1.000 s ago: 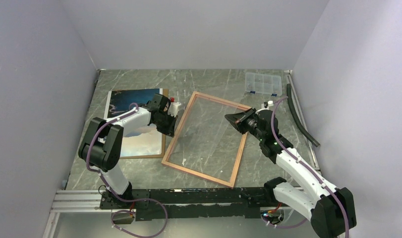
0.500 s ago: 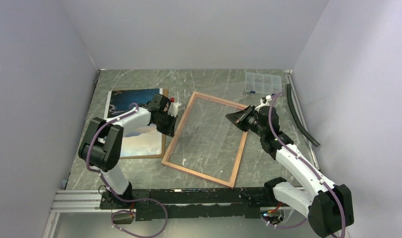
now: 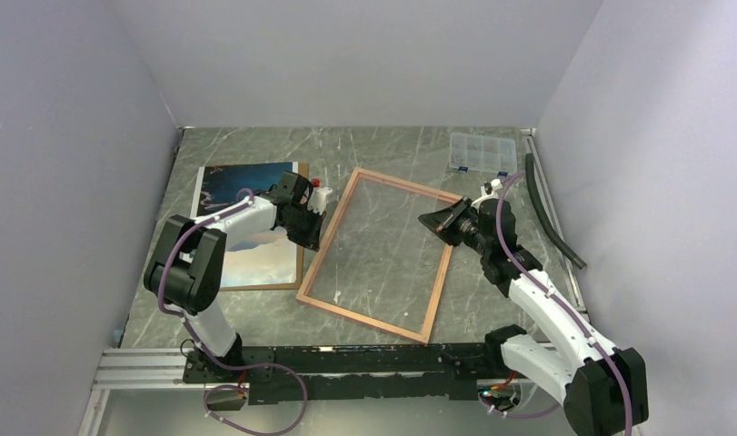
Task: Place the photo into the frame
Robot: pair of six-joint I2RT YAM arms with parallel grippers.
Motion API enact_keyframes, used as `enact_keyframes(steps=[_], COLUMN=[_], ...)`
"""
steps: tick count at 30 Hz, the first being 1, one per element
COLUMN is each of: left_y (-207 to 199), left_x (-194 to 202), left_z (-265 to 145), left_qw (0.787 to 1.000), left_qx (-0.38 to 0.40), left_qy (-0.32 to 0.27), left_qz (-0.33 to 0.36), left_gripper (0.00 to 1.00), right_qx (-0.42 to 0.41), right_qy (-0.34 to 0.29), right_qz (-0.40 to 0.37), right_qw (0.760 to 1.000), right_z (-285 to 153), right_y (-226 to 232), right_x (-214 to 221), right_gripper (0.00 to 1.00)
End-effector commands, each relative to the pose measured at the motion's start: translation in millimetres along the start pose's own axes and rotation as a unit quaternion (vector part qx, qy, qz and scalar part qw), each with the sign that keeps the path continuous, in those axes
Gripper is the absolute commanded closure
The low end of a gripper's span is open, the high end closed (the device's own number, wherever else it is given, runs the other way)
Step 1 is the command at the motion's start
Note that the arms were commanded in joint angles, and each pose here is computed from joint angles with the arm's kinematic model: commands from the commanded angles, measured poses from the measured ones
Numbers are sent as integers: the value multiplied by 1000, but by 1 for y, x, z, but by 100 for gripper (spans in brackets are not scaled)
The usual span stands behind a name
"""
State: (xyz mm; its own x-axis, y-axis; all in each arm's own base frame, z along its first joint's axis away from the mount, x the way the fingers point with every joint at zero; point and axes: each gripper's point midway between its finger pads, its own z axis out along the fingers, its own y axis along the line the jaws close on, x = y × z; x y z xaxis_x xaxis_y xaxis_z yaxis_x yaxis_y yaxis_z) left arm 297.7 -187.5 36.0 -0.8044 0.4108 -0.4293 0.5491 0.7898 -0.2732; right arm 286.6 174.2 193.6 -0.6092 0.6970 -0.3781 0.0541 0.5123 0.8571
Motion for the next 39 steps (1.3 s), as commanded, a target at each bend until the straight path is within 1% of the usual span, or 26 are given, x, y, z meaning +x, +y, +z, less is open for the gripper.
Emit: enact_keyframes(steps=[1,10,14,19,29,34,39], left_y=[2,2,1,1,0,1,1], left_x=[26,27,27,27,26,27,26], left_z=[-2,-2,-1,-2,-2,-2,-2], left_qw=[999,999,999,999,999,999,999], left_qx=[-10,-10,-8,-9,-7,-7,-7], left_qy=[41,41,42,42,41,41,41], left_qz=[-3,-4,-4,-3,-5,-4,-4], left_gripper=[97,97,97,97,97,97,97], right_qx=[-10,4,30,28,-48,-56,-47], right_qy=[27,26,19,18,33,35,35], right_qz=[-13,0,23,46,86,83,84], right_qw=[999,1000,999,998,995,994,995], right_z=[0,4,1,-3,2,5,7], right_y=[-1,-12,-29,-35,-9,0,-4], right_x=[10,12,15,20,23,18,19], right_gripper=[100,100,100,100,100,100,100])
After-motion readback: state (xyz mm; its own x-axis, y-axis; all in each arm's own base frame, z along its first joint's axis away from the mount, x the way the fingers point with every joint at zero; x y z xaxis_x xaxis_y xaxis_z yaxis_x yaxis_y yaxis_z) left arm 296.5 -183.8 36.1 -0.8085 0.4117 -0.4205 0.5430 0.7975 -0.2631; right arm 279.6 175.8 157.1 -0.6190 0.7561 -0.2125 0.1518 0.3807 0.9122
